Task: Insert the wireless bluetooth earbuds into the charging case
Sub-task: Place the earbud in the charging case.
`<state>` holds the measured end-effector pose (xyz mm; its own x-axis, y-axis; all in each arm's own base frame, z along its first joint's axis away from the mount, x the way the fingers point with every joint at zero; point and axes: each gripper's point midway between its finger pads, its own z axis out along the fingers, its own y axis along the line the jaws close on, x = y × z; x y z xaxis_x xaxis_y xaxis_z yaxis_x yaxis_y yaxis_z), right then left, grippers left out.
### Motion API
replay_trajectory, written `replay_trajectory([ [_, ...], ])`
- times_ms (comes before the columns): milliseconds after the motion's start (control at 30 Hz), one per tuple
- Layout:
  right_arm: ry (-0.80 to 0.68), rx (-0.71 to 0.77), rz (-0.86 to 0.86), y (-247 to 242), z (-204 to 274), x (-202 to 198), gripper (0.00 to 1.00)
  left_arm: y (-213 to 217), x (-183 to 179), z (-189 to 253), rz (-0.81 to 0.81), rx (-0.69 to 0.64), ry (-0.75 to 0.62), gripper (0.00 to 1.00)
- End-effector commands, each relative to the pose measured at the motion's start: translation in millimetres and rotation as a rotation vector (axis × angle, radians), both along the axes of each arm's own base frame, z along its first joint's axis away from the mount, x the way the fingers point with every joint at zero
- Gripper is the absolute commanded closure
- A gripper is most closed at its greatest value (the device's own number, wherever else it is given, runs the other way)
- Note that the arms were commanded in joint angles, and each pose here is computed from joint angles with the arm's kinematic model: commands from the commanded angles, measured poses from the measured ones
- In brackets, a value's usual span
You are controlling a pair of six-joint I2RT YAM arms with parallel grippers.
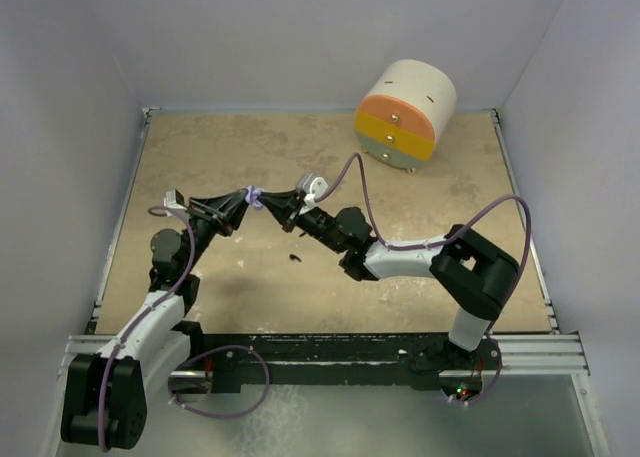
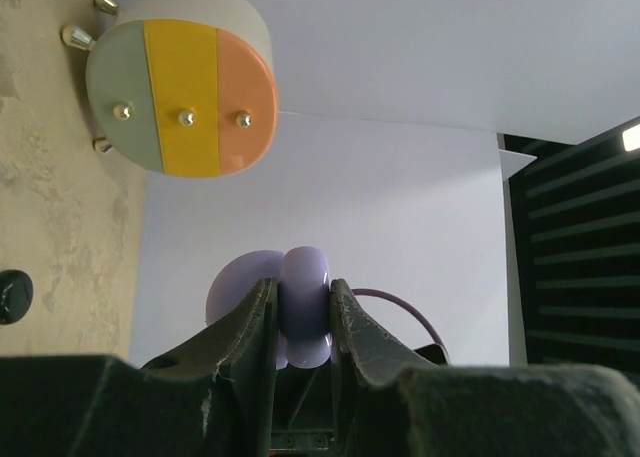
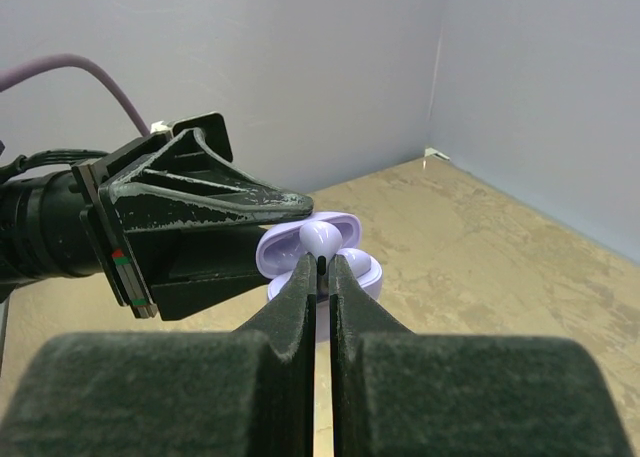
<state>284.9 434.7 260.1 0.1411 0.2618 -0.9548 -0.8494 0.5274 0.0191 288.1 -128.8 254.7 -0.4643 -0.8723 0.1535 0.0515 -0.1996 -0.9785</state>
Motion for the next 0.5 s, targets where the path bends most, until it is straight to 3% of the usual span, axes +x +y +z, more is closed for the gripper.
replay_trajectory([
  [0,-0.025,0.031,0.012,-4.2,9.1,-1.4,1.00,7.7,-5.7,51.8,0.024,-0.095,-0.163,1.00],
  [467,-0.005,0.020,0.024,0.8,4.7,2.7,0.98,7.5,-1.0,56.2,0.021,-0.107,-0.171,1.00],
])
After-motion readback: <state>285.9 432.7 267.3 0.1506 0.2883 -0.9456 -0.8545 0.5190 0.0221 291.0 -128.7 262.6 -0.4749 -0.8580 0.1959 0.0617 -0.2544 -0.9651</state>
